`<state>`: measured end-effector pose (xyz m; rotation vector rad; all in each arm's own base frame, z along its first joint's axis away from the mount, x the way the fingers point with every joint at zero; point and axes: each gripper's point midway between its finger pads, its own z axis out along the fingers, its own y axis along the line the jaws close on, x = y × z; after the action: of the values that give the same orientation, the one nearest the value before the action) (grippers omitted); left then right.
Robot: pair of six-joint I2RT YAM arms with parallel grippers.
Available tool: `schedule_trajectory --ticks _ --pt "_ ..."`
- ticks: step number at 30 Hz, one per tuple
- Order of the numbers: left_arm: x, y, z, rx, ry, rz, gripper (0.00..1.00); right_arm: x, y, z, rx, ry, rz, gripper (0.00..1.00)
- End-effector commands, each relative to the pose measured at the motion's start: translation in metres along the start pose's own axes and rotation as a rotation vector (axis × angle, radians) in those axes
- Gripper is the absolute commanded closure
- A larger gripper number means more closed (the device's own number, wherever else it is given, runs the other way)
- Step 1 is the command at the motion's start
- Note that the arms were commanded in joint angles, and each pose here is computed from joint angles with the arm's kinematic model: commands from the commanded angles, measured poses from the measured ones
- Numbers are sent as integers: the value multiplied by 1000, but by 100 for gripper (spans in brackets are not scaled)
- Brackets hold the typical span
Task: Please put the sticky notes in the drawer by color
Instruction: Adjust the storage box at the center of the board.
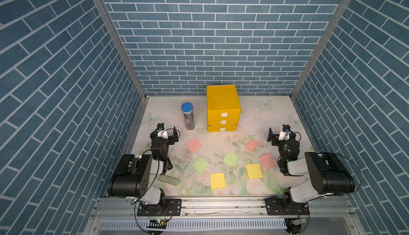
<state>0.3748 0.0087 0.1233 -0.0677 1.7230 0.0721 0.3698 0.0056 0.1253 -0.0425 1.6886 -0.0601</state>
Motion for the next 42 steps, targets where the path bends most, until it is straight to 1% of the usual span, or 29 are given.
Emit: schedule_trajectory --ticks 1,3,4,5,6,7,9,11,13,15,16,17,18,21,23,24,26,28,29,30,32,35,37,38,40,42 --pt "-11 2 6 -13 0 -7 0 -3 3 2 -12 -7 -21 0" --pt "-22 -1 19 -8 62 9 0 -10 5 0 -25 -17 -28 0" --pt "-30 -2 22 -9 72 12 0 -17 6 -2 -31 -26 -33 0" --pt "-41 -3 21 -9 54 7 0 -23 5 -2 -30 -19 -33 0" --pt "-54 -5 16 -6 16 -11 0 -28 5 -1 -31 -5 -34 0" --pt "-67 -5 10 -6 -24 -34 0 -38 7 -1 -44 -15 -36 0" --pt "-97 -8 -2 -7 -93 -88 0 -56 8 2 -56 -26 2 0" --pt "-122 -19 -6 6 -101 -110 0 -71 16 7 -105 -8 29 0" --pt "-145 -40 -2 91 -62 -126 0 -86 31 12 -197 9 56 0" --pt "-158 -70 4 236 -2 -128 0 -106 44 18 -277 11 133 0" --pt "-158 -77 10 257 39 -151 0 -113 45 21 -283 13 189 0" --pt "-158 -84 18 265 85 -186 0 -117 43 27 -251 34 270 0" --pt "-161 -89 26 249 123 -228 0 -115 48 32 -245 81 332 0" --pt "-173 -131 31 344 150 -294 0 -138 87 40 -326 115 311 0" --pt "-177 -155 36 396 208 -342 0 -153 112 38 -405 107 329 1" --pt "-179 -164 39 420 232 -383 3 -160 123 38 -439 112 349 1" --pt "-186 -187 39 481 240 -445 8 -169 142 40 -504 136 378 1" --pt "-186 -208 43 521 260 -478 11 -177 163 43 -564 163 385 1" --pt "-182 -218 48 529 283 -485 12 -175 174 46 -594 185 389 2" --pt "-179 -226 53 542 304 -501 15 -177 182 49 -621 197 399 2" --pt "-165 -238 62 550 354 -533 16 -176 198 55 -656 225 402 3" --pt "-151 -255 69 567 383 -548 19 -171 215 67 -684 266 408 3" --pt "-139 -268 74 577 417 -537 19 -165 225 73 -703 291 415 8" --pt "-134 -273 77 576 430 -532 19 -161 229 75 -701 304 416 8" --pt "-130 -284 76 606 428 -539 21 -151 237 80 -707 336 421 11" --pt "-126 -292 77 618 434 -534 25 -144 242 84 -712 363 423 16"
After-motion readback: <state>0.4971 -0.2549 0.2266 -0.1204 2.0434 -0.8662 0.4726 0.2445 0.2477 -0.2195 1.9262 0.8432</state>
